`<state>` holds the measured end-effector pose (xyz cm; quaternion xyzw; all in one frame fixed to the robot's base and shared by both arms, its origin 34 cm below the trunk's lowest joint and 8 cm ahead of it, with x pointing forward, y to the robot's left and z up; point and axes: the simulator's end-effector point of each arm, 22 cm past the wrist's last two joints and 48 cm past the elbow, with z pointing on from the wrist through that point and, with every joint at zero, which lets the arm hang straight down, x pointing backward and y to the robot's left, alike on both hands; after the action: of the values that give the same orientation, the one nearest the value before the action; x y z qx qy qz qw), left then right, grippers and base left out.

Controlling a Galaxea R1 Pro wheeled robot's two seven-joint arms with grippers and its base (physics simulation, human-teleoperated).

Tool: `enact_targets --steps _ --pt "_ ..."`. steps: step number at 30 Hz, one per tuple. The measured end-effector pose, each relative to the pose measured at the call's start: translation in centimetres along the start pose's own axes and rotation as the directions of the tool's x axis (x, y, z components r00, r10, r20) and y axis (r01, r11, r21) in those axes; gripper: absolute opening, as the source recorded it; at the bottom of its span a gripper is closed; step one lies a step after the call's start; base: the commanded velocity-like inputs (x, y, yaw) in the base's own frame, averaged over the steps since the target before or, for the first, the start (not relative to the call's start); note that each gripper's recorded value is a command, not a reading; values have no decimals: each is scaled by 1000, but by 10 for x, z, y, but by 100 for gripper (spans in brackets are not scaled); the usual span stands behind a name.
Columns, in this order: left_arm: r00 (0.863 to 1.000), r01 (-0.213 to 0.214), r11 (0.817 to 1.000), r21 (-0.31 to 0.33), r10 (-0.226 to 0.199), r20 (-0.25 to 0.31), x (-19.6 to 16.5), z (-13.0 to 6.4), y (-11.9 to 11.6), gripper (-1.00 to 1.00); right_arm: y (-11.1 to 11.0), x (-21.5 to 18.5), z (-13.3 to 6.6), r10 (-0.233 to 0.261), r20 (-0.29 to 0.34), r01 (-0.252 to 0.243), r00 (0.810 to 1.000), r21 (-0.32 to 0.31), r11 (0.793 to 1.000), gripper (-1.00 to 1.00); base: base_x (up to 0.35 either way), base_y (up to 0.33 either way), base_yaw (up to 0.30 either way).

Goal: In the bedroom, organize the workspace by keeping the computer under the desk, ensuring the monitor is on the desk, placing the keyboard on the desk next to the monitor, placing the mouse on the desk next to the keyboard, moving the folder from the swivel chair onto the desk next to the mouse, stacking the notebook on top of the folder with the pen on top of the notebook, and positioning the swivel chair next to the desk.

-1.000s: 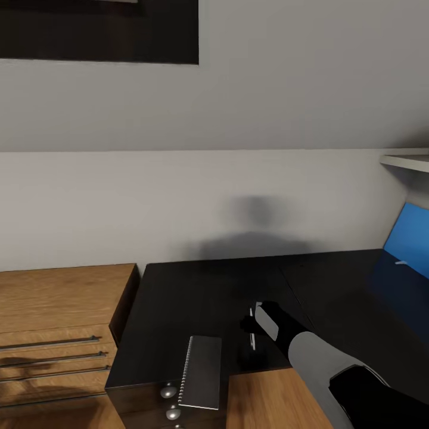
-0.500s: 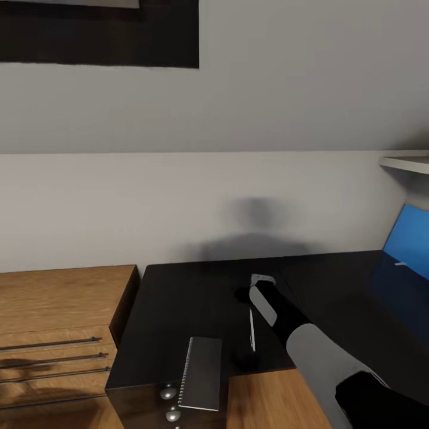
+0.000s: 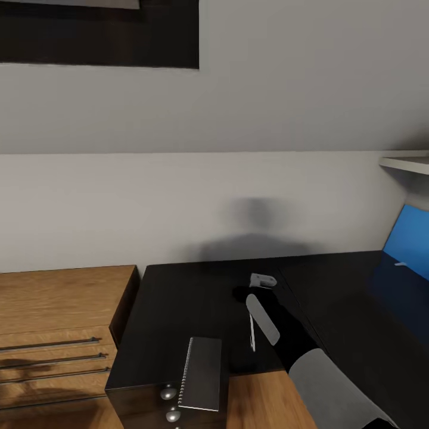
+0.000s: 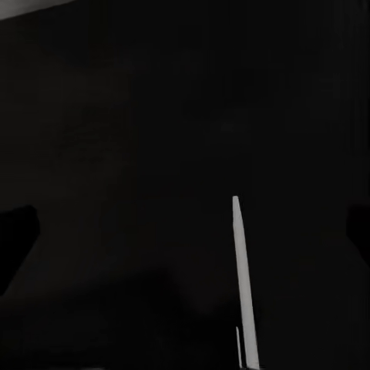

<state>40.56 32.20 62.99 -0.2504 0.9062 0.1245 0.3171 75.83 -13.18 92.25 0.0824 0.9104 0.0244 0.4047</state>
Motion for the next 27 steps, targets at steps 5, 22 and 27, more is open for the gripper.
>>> enact_targets --steps 5,22,27 --pt "1000 0 1000 1 0 0 0 0 -1 100 3 0 -3 6 1 -6 1000 21 1000 100 0 0 0" --pt "1000 -2 1000 5 2 4 -2 0 -1 100 5 -3 -7 10 11 -10 1000 22 1000 100 -300 0 215" --pt "1000 -2 1000 5 2 3 -2 0 -1 100 5 -4 -7 10 12 -10 1000 22 1000 100 -337 0 278"
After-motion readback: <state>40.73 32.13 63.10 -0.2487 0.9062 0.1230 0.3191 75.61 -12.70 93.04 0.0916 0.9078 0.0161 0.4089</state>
